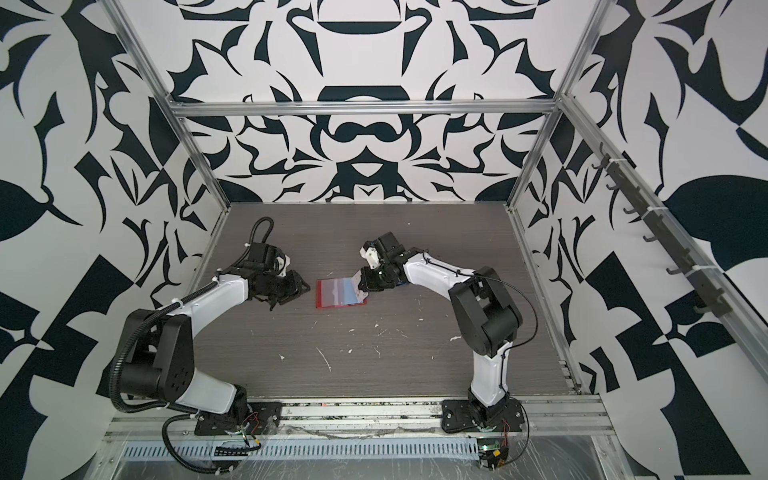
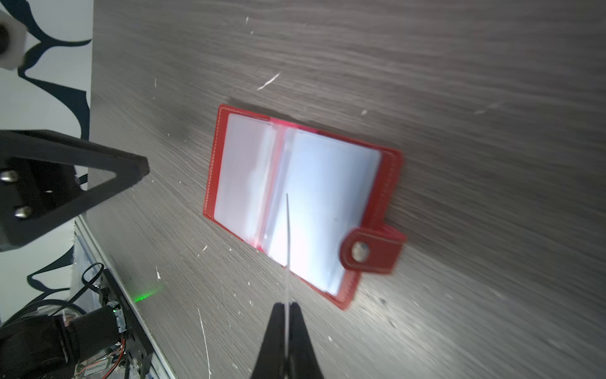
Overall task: Insert credit cards into a card holder
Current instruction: Insert the credit card into the card slot.
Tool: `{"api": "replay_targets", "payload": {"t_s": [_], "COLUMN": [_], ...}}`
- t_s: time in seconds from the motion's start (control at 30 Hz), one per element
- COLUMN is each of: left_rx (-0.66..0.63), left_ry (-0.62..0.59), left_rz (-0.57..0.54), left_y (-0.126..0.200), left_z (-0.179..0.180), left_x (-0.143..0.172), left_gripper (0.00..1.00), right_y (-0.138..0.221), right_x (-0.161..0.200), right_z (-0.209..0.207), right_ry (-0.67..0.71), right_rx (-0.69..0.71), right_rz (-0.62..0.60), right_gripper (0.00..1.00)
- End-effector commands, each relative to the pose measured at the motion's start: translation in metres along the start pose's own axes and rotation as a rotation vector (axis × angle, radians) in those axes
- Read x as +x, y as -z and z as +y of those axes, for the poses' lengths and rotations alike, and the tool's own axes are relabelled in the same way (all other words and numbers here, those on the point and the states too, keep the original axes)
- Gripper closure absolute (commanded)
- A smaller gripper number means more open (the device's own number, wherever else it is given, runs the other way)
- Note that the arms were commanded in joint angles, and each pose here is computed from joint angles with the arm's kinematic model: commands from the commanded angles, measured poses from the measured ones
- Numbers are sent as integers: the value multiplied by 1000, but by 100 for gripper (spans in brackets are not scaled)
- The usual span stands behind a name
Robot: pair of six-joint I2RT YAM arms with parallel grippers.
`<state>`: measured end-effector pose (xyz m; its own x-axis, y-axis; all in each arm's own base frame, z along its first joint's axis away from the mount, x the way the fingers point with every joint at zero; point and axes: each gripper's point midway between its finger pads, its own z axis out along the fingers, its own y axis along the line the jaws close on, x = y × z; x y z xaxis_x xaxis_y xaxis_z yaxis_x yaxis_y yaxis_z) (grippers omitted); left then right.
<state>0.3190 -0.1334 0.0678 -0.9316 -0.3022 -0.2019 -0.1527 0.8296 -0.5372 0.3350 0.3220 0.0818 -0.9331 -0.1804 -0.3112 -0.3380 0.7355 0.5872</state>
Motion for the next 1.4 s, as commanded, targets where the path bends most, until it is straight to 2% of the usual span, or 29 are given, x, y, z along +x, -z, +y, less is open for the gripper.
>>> {"api": "replay_targets", "payload": {"t_s": [0.0, 0.5, 1.1, 1.23, 1.37], "left_rx": [70, 105, 125, 134, 136], "left_ry": [0, 57, 84, 93, 94], "left_rz": [13, 96, 129, 134, 136], "left_y": [-9, -48, -62, -64, -64], "left_z": [-7, 3, 4, 4, 4], "left_x": [0, 5, 7, 7, 8], "left_gripper": [58, 64, 70, 75, 83], "right_y": [6, -26, -48, -51, -54], "right_x": [-27, -20, -12, -10, -11], "right_z": [26, 30, 27, 26, 24], "right_ry": [-2, -49, -78, -87, -95], "right_rx": [-90, -186, -195, -204, -207], "right_rz": [-70, 0, 41, 46, 40], "right_gripper": [100, 100, 100, 100, 100]}}
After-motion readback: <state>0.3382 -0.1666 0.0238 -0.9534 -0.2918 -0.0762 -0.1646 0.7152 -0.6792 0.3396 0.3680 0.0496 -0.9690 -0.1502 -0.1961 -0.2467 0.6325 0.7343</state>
